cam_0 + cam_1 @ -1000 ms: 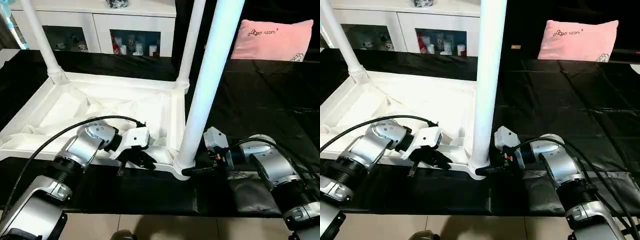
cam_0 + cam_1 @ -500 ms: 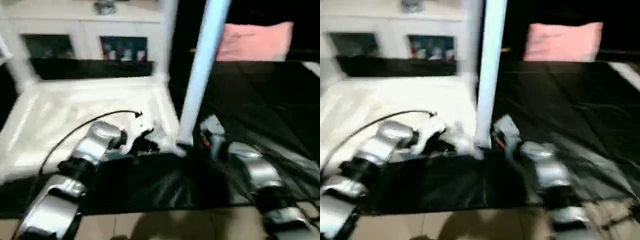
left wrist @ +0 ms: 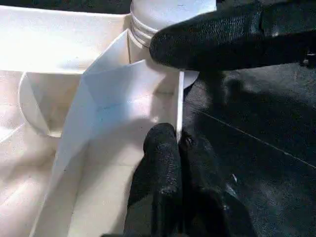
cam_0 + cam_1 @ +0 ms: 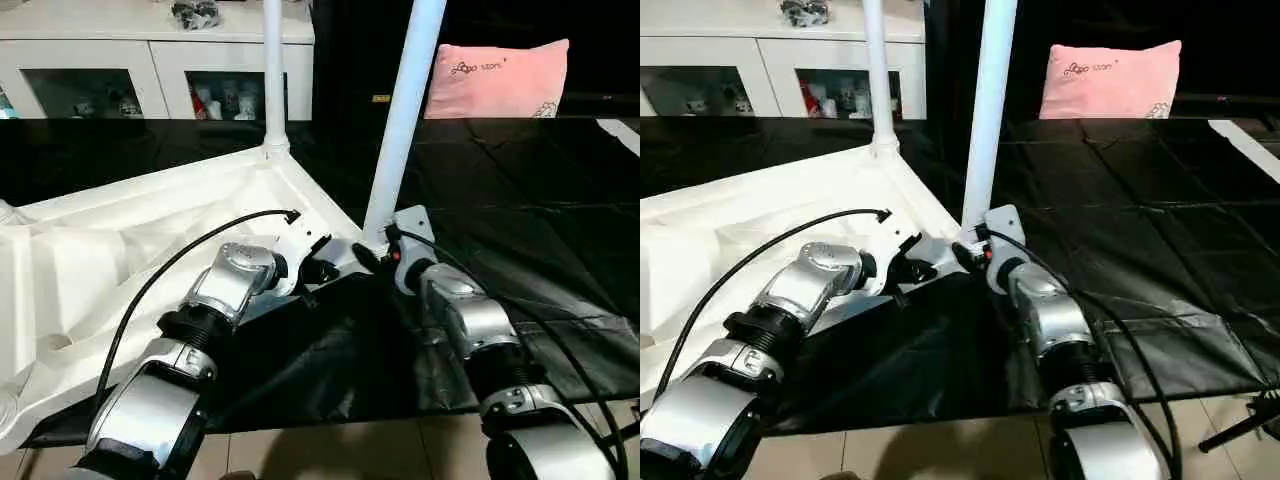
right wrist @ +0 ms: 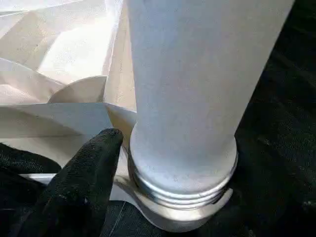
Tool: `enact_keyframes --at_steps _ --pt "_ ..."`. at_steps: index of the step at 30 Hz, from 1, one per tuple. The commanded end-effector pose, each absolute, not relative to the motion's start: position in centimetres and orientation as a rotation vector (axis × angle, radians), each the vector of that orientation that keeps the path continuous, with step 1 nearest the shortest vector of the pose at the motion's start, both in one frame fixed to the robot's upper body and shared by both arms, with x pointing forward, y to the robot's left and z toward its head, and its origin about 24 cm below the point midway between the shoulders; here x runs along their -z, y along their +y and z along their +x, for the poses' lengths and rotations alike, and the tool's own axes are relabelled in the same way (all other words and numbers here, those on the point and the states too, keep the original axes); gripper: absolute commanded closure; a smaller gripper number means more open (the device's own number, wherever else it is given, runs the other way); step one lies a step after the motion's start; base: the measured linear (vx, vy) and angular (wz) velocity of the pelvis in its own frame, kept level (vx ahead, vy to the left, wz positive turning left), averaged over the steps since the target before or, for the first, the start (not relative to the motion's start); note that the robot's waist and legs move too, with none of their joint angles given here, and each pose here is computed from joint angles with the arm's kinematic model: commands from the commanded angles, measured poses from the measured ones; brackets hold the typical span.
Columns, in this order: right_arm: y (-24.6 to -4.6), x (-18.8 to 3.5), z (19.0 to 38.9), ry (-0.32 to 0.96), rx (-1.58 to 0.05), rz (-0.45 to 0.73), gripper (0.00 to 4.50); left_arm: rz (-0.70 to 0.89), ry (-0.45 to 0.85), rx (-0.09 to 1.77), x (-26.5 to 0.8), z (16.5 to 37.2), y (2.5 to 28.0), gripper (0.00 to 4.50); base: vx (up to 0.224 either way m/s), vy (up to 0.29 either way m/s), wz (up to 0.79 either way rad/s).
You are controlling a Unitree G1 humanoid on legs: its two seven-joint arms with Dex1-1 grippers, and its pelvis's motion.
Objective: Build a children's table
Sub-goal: Rotate leg to tighten
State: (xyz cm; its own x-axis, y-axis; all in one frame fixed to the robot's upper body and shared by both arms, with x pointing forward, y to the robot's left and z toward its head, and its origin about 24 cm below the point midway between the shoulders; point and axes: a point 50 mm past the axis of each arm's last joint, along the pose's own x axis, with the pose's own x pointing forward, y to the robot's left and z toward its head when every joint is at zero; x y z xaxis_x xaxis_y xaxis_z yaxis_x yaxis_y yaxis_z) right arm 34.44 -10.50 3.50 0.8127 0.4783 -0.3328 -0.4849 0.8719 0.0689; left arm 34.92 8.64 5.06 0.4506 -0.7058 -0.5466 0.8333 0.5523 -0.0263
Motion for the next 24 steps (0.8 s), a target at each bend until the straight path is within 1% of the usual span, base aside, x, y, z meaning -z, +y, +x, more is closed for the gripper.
enact_keyframes --at_steps 1,6,7,8,11,12,14,17,19,20,22,24 --pt "-6.3 -3.2 33.1 0.354 -0.731 -0.001 0.60 0.290 0.459 1.020 -6.3 35.0 6.7 4.50 0.000 0.000 0.00" --pt "-9.3 -3.7 33.1 0.305 -0.777 -0.063 0.13 0.354 0.473 1.092 -6.0 34.6 8.8 4.50 0.000 0.000 0.00" --pt "-9.9 -3.9 32.9 0.295 -0.821 -0.084 0.06 0.361 0.484 1.106 -6.0 34.6 9.3 4.50 0.000 0.000 0.00" --pt "-11.2 -4.2 32.5 0.296 -0.903 -0.142 0.02 0.391 0.490 1.148 -6.0 34.3 10.2 4.50 0.000 0.000 0.00" --pt "-11.6 -4.3 32.3 0.299 -0.924 -0.160 0.02 0.401 0.492 1.162 -6.0 34.2 10.4 4.50 0.000 0.000 0.00" --pt "-12.3 -4.5 32.2 0.294 -0.964 -0.183 0.02 0.420 0.491 1.198 -6.0 34.0 10.8 4.50 0.000 0.000 0.00" --pt "-14.2 -5.6 31.9 0.273 -1.068 -0.244 0.02 0.454 0.488 1.328 -6.0 33.1 11.8 4.50 0.000 0.000 0.00" --pt "-15.6 -6.4 31.6 0.278 -1.159 -0.281 0.02 0.479 0.498 1.437 -6.2 32.4 12.5 4.50 0.000 0.000 0.00" --pt "-15.9 -6.6 31.4 0.290 -1.198 -0.286 0.02 0.490 0.509 1.467 -6.2 32.2 12.8 4.50 0.000 0.000 0.00" --pt "-16.2 -6.7 31.0 0.306 -1.261 -0.299 0.02 0.508 0.518 1.492 -6.3 32.1 13.0 4.50 0.000 0.000 0.00" --pt "-16.2 -6.8 30.6 0.325 -1.332 -0.308 0.02 0.531 0.527 1.531 -6.4 31.9 13.3 4.50 0.000 0.000 0.00" --pt "-16.2 -6.8 30.6 0.327 -1.349 -0.311 0.02 0.537 0.528 1.544 -6.5 31.8 13.4 4.50 0.000 0.000 0.00"
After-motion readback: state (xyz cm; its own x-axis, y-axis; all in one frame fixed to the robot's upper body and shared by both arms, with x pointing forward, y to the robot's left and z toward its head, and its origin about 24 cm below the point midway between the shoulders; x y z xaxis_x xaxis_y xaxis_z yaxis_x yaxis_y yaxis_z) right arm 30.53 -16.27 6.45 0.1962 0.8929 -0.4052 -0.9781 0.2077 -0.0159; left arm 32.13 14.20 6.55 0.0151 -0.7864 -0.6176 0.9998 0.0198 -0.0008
